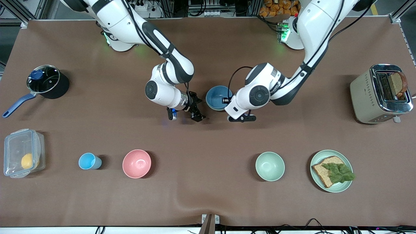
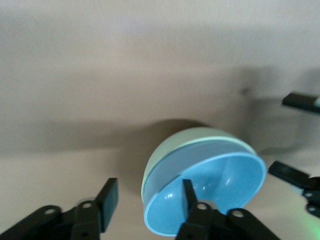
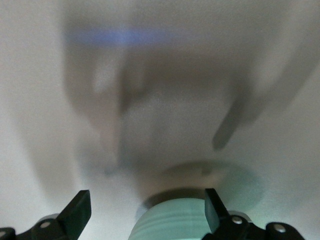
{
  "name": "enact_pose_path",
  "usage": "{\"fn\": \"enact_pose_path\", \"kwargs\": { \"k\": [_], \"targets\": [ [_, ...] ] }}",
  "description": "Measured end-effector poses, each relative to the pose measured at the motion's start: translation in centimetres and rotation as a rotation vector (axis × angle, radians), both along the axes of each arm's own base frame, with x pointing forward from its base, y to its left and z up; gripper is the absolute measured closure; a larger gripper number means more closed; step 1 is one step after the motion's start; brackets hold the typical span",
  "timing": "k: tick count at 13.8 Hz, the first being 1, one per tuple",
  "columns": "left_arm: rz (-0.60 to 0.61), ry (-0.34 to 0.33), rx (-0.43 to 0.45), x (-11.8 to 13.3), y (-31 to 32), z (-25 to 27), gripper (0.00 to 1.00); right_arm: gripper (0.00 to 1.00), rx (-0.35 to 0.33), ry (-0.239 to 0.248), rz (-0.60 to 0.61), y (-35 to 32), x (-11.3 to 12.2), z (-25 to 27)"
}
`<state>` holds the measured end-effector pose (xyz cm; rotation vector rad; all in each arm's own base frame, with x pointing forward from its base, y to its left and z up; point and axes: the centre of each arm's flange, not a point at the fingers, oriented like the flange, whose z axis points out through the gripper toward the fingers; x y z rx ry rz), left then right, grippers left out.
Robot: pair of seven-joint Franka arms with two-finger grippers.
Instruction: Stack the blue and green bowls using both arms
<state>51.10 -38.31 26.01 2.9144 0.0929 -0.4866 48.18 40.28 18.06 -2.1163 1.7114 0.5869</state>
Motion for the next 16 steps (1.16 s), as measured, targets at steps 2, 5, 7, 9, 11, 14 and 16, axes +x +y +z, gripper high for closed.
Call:
{"fn": "enact_pose_path", "kwargs": {
  "k": [2,5,7,9,11,14,16],
  "targets": [
    [0.017,-0.032,0.019,2.5,2.2,2.3,0.14,0.00,0.001,-0.001,0.001,0.0,0.0,0.1],
    [0.048,-0.106,0.056,6.9,5.7,6.5,0.00,0.00,0.013,0.018,0.010,-0.3,0.6,0.8],
    [0.065,-0.138,0.085,9.1,8.0,9.1,0.00,0.00,0.039,0.045,0.031,-1.9,1.9,2.4],
    [0.047,-0.196,0.154,10.2,9.9,11.6,0.00,0.00,0.060,0.069,0.055,-4.9,3.9,4.2],
    [0.050,-0.258,0.220,11.0,12.6,14.4,0.00,0.00,0.045,0.080,0.085,-8.2,5.5,5.5],
    [0.053,-0.304,0.256,11.9,18.4,18.9,0.00,0.00,0.006,0.122,0.149,-12.3,7.2,6.8],
    [0.008,-0.300,0.276,11.4,21.8,22.0,0.00,0.00,-0.038,0.132,0.200,-14.9,8.3,7.5]
  ]
}}
